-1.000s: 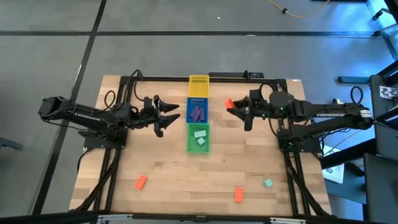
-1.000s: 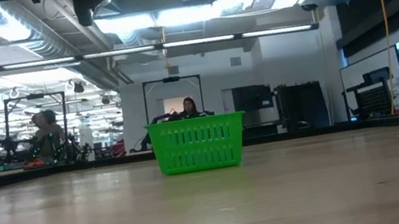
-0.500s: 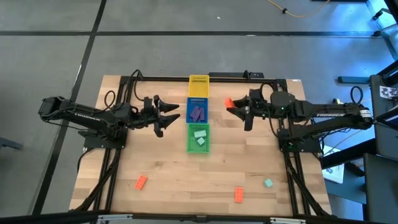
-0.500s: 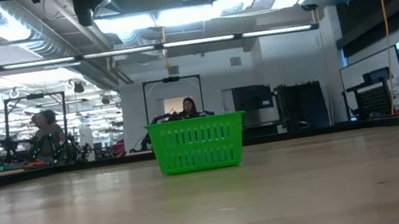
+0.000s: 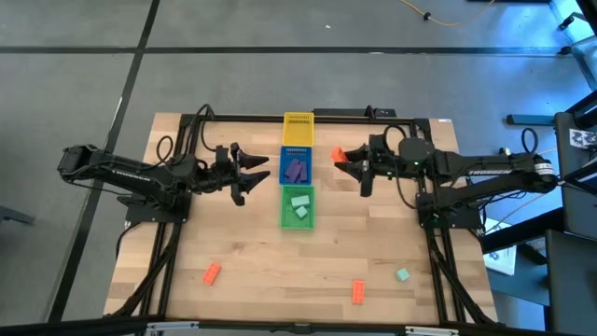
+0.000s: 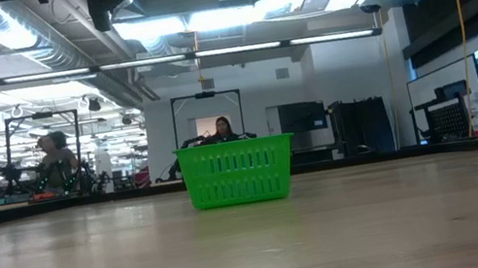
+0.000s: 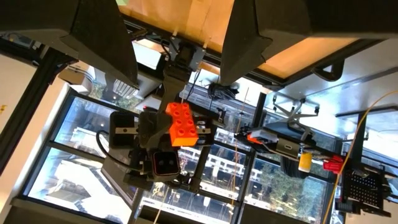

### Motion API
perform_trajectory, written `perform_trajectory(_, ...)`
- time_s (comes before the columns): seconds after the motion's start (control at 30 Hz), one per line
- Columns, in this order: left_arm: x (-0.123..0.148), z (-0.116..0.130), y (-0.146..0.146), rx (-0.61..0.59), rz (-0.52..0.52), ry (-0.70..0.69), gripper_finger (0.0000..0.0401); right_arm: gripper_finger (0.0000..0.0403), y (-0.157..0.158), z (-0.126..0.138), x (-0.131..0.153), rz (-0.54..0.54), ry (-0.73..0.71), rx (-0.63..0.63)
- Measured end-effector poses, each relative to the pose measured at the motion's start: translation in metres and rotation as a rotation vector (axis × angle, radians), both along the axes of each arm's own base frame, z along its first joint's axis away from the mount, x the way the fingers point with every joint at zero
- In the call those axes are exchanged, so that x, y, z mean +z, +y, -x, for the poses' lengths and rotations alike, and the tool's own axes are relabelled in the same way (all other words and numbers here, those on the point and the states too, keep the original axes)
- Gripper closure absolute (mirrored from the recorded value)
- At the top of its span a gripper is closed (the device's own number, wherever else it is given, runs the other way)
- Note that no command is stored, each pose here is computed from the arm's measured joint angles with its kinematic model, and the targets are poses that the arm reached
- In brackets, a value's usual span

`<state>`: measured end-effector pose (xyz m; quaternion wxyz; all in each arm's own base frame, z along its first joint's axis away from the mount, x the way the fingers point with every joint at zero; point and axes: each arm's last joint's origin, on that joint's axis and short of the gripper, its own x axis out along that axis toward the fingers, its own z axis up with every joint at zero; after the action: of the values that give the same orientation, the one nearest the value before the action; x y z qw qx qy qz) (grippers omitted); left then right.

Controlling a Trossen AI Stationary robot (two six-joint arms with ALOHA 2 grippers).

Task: Sort & place blocks by color
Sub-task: Put the top orange game piece into the yellow basket

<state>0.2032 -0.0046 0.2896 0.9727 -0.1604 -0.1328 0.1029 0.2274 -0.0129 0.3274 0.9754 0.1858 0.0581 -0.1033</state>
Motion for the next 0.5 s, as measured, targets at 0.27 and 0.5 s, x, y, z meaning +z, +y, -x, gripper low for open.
perform_trajectory(0.27, 0.000, 0.000, 0.000, -0.003, -0.001, 0.000, 0.0178, 0.0261, -0.028, -0.055, 0.008, 0.070, 0.066, -0.121)
perform_trajectory(0.5, 0.000, 0.000, 0.000, -0.004, -0.002, -0.001, 0.0178, 0.0261, -0.086, -0.113, -0.011, 0.018, 0.154, -0.271)
